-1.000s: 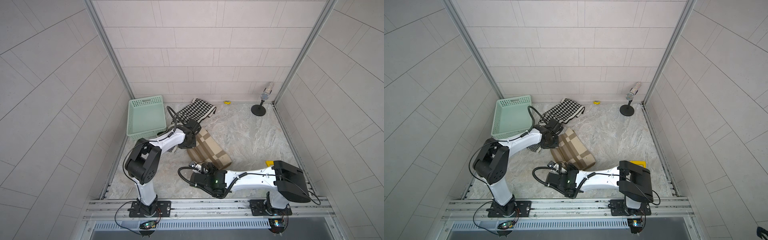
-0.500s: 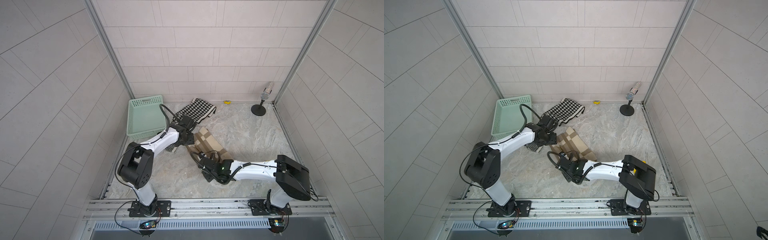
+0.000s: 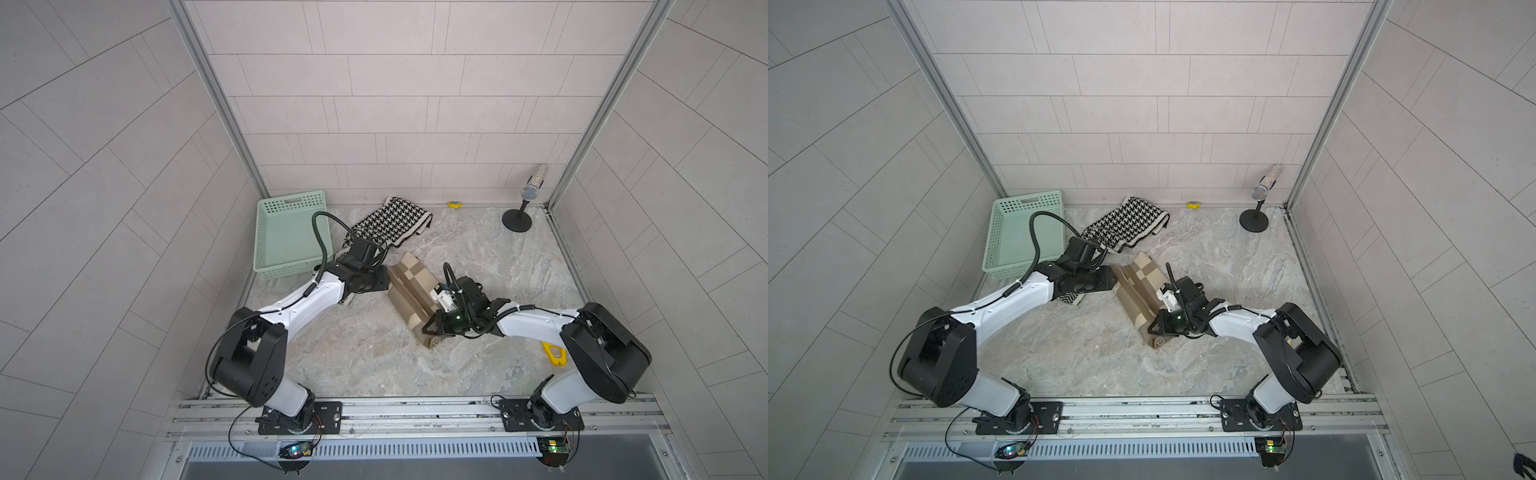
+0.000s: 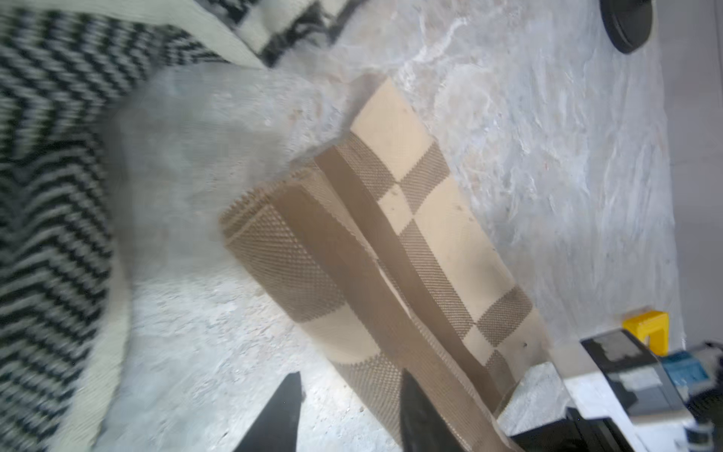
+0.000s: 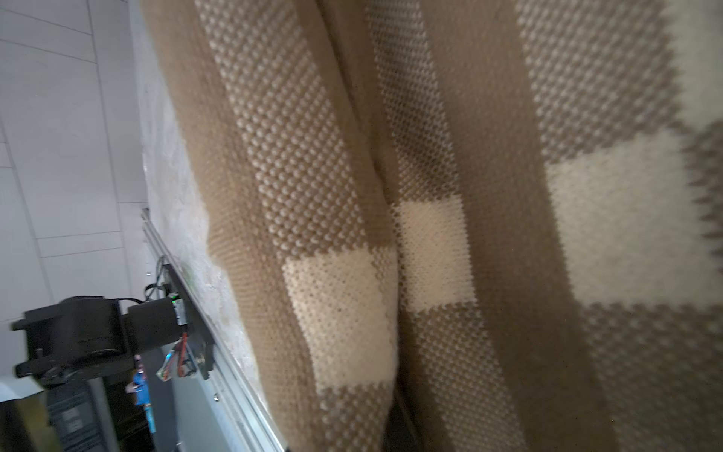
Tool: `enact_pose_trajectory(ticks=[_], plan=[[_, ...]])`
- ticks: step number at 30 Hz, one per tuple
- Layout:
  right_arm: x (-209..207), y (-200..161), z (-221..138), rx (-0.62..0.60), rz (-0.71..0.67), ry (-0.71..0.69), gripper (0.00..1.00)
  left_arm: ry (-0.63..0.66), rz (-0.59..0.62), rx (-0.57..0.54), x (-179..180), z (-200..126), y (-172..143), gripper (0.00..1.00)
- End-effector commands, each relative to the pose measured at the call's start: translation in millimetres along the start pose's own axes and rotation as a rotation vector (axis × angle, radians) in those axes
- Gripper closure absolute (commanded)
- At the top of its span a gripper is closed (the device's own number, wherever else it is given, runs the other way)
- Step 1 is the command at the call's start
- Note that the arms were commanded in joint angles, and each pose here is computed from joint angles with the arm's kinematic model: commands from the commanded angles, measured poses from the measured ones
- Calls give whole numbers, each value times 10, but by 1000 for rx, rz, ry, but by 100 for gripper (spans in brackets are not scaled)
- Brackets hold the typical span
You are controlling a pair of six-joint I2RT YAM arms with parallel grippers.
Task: Roll up the scarf and place it into the basket
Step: Roll the scarf at the center of the board.
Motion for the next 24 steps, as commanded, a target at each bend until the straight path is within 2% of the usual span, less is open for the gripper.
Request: enact_pose_trajectory(ticks=[1, 7, 10, 13, 16, 20, 24], plan=[[-38, 15, 46, 75, 66, 118, 95, -135, 46, -21, -129, 144, 65, 59], [-145, 31, 86, 97, 90, 85, 92, -136, 41, -11, -110, 429, 138, 67], [-163, 35, 67, 93, 92, 61, 87, -111, 33, 16, -72, 618, 162, 70], [-172, 14, 0, 81, 72, -13, 77, -83, 16, 42, -23, 804, 175, 72], [-168, -35, -137, 57, 30, -133, 66, -73, 5, 68, 1, 966, 185, 75], [-136, -137, -399, -1, -50, -378, 56, -68, -16, 99, 33, 1103, 165, 76], [108, -289, -622, -104, -236, -614, 49, -82, -26, 121, 36, 1141, 124, 76]])
Point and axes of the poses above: each gripper's point midway between its finger pads, its own z axis out along the fingers, its own x axis along the line the jaws close on, y = z × x, the point moved 10 cm from there along -z, back along the fingers, and after that the axes turned 5 degrees about z, right-handed, at the moved point
